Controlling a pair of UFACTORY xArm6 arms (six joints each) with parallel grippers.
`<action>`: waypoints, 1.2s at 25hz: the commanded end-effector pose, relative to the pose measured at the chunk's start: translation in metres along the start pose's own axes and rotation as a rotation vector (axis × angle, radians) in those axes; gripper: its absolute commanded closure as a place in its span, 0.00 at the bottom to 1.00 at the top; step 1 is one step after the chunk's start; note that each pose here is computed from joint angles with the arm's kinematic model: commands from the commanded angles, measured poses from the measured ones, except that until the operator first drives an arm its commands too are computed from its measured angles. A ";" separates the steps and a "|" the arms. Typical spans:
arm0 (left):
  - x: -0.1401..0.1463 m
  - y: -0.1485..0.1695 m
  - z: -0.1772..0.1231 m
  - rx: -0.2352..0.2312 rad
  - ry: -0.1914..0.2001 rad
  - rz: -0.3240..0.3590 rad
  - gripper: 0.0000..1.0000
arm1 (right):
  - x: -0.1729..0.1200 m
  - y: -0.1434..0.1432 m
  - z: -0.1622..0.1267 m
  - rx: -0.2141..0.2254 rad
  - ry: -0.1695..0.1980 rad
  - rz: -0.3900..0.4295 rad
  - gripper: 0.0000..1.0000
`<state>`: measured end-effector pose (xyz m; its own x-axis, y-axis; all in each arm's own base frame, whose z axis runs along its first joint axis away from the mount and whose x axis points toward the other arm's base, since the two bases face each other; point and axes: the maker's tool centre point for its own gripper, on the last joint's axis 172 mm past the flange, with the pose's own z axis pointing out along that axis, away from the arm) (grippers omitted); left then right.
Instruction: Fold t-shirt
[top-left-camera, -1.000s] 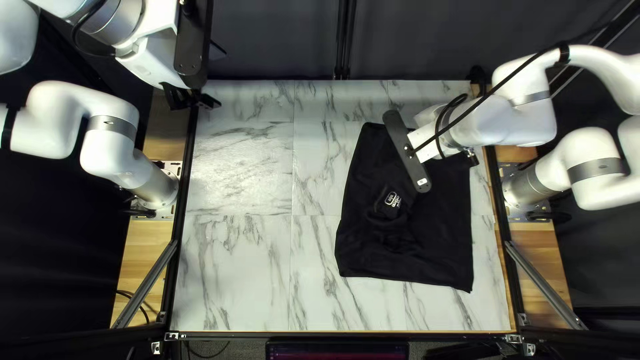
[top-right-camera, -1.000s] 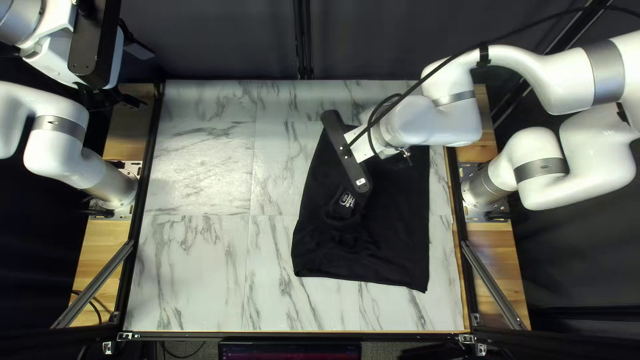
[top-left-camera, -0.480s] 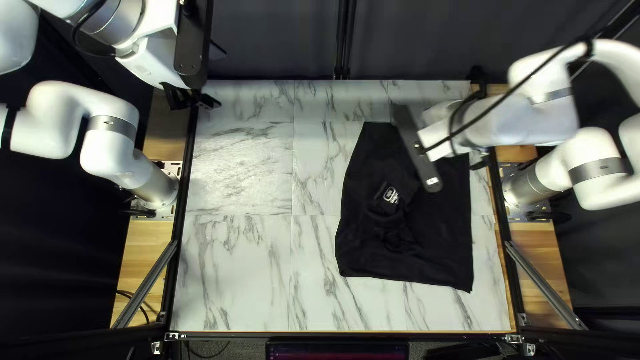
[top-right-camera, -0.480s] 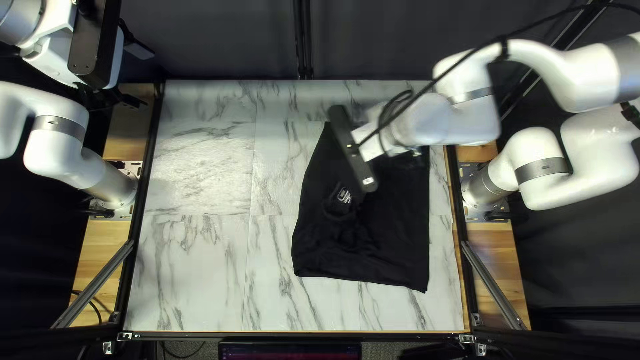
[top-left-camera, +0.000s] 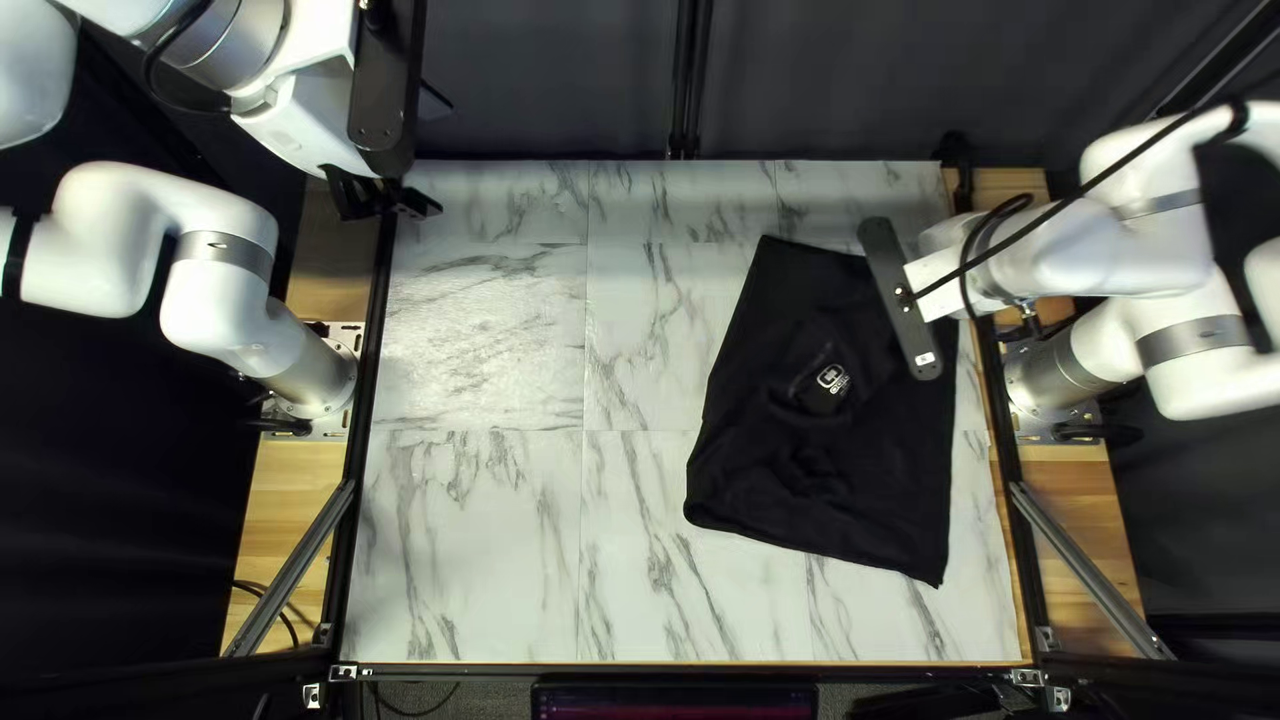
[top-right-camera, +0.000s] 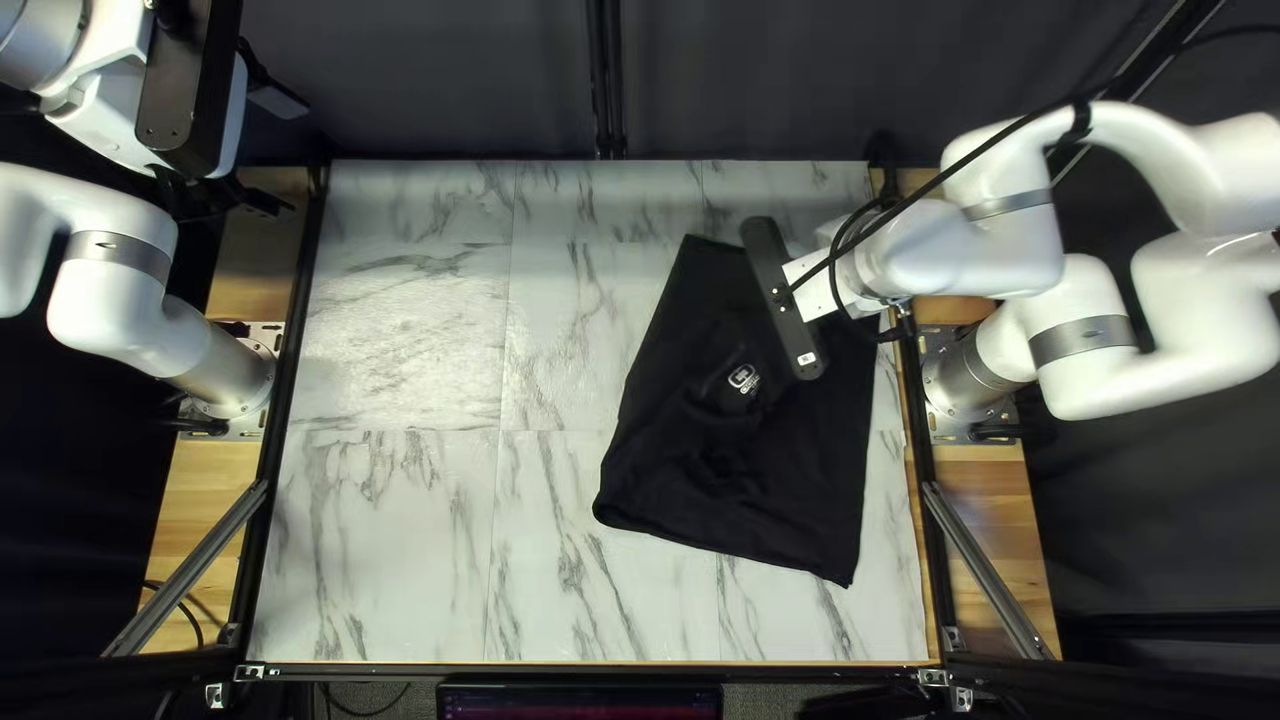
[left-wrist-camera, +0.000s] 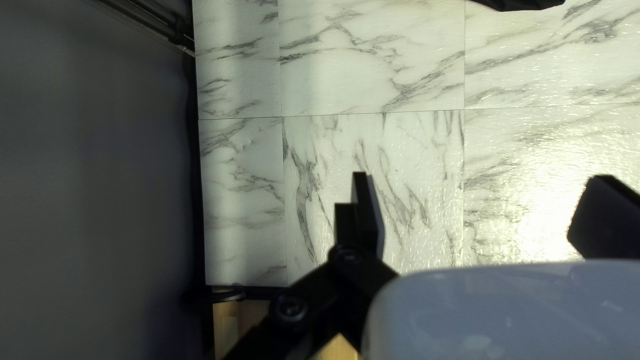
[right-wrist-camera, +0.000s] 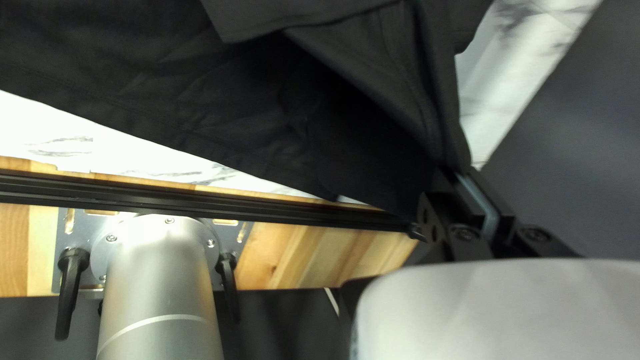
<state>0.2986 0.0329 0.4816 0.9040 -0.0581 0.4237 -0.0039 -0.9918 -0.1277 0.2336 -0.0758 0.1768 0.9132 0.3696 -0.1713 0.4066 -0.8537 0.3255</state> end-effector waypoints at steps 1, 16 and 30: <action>0.000 0.000 0.000 0.000 0.000 0.000 0.00 | -0.014 -0.013 0.026 0.035 -0.036 0.002 1.00; 0.000 0.000 0.000 0.000 0.000 0.000 0.00 | -0.016 -0.005 0.014 0.055 -0.101 0.045 0.00; 0.000 0.000 0.000 0.000 0.000 0.000 0.00 | 0.123 -0.065 -0.036 0.048 0.195 -0.078 0.00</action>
<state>0.2986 0.0329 0.4816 0.9040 -0.0581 0.4237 -0.0039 -0.9918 -0.1277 0.3016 0.0097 0.1652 0.8745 0.4813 -0.0602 0.4779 -0.8337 0.2766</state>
